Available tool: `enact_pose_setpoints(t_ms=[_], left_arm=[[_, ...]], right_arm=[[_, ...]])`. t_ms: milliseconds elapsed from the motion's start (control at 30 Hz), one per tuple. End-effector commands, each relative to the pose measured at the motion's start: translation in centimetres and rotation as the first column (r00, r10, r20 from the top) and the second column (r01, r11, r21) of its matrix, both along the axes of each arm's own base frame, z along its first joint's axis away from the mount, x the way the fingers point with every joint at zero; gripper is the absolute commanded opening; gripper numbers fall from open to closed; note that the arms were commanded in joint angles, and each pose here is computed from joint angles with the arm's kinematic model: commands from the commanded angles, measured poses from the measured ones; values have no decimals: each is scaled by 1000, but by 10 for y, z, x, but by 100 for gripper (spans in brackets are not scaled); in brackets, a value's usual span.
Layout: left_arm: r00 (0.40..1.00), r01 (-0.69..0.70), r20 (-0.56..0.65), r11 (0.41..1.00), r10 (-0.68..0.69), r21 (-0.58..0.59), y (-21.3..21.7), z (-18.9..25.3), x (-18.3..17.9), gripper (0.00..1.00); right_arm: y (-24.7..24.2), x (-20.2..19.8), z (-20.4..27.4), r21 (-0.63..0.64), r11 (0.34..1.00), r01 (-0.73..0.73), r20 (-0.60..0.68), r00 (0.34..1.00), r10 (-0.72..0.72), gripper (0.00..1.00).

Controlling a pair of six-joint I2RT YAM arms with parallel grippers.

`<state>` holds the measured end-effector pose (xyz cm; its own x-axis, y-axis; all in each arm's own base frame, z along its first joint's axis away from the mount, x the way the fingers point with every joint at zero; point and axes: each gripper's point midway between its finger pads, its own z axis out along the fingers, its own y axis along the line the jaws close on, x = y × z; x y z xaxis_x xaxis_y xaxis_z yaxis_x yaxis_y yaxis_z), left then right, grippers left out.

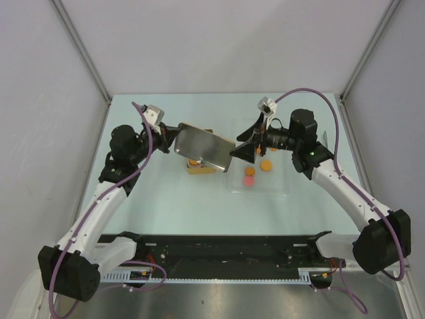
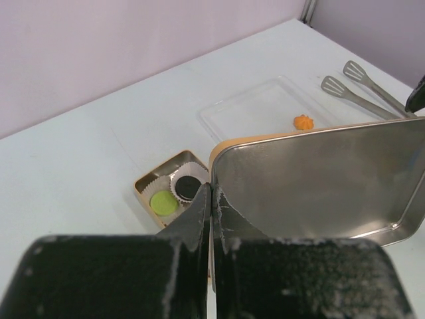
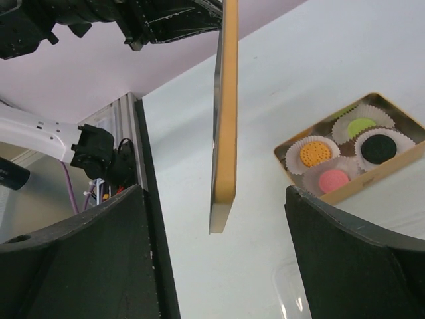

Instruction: Pack the cookies

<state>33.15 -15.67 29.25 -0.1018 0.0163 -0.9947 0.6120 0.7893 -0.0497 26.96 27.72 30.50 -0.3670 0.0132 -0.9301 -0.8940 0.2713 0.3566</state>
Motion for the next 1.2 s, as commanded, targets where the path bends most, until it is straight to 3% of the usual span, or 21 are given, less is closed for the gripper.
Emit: enact_pose_setpoints(t_ms=[0, 300, 467, 567, 800, 933, 967, 1067, 1167], left_arm=[[998, 23, 60, 998, -20, -54, -4, 24, 1, 0], [998, 43, 60, 994, -37, -103, -7, 34, -11, 0], [997, 58, 60, 989, -50, -140, -9, 40, -19, 0], [996, 75, 61, 985, -66, -155, -11, 43, -24, 0], [995, 93, 51, 979, -85, -179, -14, 39, -28, 0], [996, 82, 37, 980, -76, -183, -13, 35, -24, 2], [997, 74, 34, 980, -69, -184, -13, 35, -23, 6], [999, 31, 37, 983, -24, -182, -7, 35, -18, 17], [999, -19, 40, 984, 26, -179, 1, 36, -13, 26]], right_arm=[[6, -10, 29, 35, 999, -40, 75, 997, 37, 92], [18, 4, 10, -23, 1000, 19, 117, 993, -16, 89], [25, 8, 0, -43, 999, 20, 120, 993, -14, 84], [29, 12, -1, -53, 998, 34, 137, 990, -26, 75], [39, 13, -3, -109, 991, 73, 186, 981, -52, 36], [39, 16, -2, -128, 985, 112, 222, 972, -81, 19], [37, 20, -1, -130, 982, 135, 228, 968, -103, 12], [31, 26, -4, -156, 971, 184, 229, 962, -145, 2], [25, 32, 2, -156, 960, 232, 252, 949, -189, 0]])
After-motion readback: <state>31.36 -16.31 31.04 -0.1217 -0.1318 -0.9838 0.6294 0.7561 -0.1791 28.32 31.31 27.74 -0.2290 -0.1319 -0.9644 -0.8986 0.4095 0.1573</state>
